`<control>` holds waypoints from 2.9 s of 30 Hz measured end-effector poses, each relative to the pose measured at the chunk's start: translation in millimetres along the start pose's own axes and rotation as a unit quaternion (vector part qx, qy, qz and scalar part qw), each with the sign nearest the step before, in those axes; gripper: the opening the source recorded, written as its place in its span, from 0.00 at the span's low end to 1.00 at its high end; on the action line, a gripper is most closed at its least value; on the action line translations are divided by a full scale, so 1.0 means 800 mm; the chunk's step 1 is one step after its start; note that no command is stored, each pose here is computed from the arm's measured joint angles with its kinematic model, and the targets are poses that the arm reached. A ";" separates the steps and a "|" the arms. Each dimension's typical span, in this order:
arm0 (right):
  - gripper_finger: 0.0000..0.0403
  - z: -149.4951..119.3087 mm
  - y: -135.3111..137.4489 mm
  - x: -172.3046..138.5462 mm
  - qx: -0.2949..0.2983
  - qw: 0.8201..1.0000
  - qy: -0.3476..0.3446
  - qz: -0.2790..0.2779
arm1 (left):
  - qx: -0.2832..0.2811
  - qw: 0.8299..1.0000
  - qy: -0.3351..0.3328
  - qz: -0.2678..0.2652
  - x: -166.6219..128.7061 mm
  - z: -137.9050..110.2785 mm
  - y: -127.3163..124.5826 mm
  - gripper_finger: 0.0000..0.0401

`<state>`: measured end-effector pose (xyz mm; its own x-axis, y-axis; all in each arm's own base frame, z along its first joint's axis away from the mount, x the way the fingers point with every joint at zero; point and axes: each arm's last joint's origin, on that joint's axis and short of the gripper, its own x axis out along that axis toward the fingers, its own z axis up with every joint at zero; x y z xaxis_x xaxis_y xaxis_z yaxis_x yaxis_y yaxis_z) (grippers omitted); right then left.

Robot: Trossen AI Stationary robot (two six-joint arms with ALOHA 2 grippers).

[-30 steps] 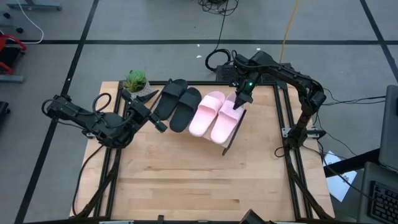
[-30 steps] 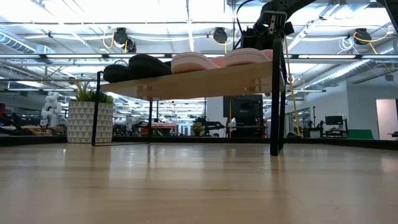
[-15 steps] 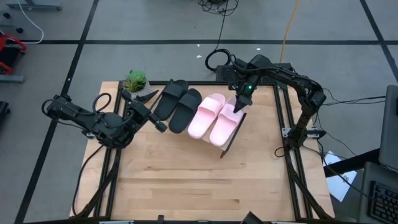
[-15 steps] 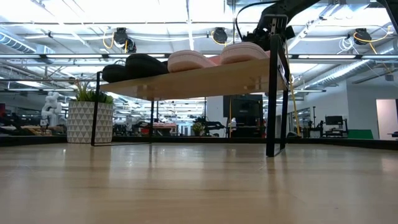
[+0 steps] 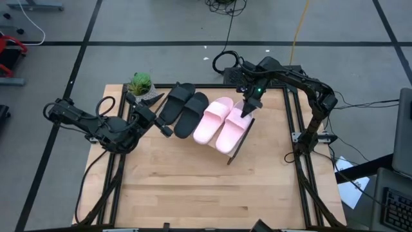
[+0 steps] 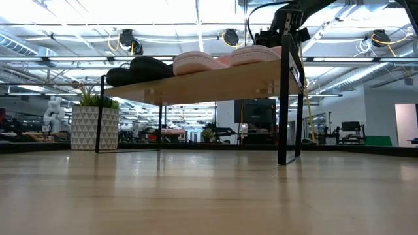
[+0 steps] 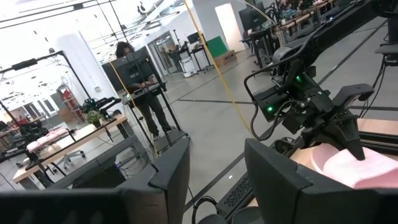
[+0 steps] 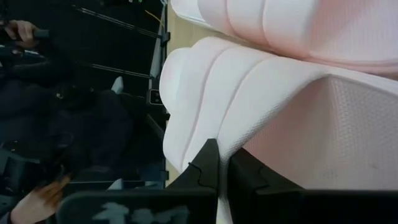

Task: Pick and place slides into the shelf
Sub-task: Put the pink slide on the pink slide

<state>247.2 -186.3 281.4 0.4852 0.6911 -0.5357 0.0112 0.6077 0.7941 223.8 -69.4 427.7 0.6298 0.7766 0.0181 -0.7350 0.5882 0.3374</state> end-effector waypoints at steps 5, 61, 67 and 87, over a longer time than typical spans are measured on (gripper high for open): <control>0.00 0.000 0.001 -0.001 -0.007 1.000 -0.008 0.013 | 0.001 1.000 0.000 0.000 0.000 0.000 0.000 0.40; 0.11 -0.008 -0.004 0.018 0.024 0.999 0.040 -0.008 | 0.007 1.000 0.006 0.015 0.009 -0.001 0.003 0.40; 0.18 -0.007 -0.004 0.018 0.023 0.999 0.039 -0.013 | 0.007 1.000 0.006 0.015 0.009 -0.001 0.003 0.40; 0.35 -0.010 0.007 0.012 0.036 0.999 0.029 -0.020 | 0.007 1.000 0.006 0.015 0.009 -0.002 0.003 0.40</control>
<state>245.1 -173.0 278.1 0.4319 0.6900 -0.5808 0.0936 0.6062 0.7898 226.1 -62.2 427.5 0.6052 0.7959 0.0178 -0.7495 0.5620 0.3499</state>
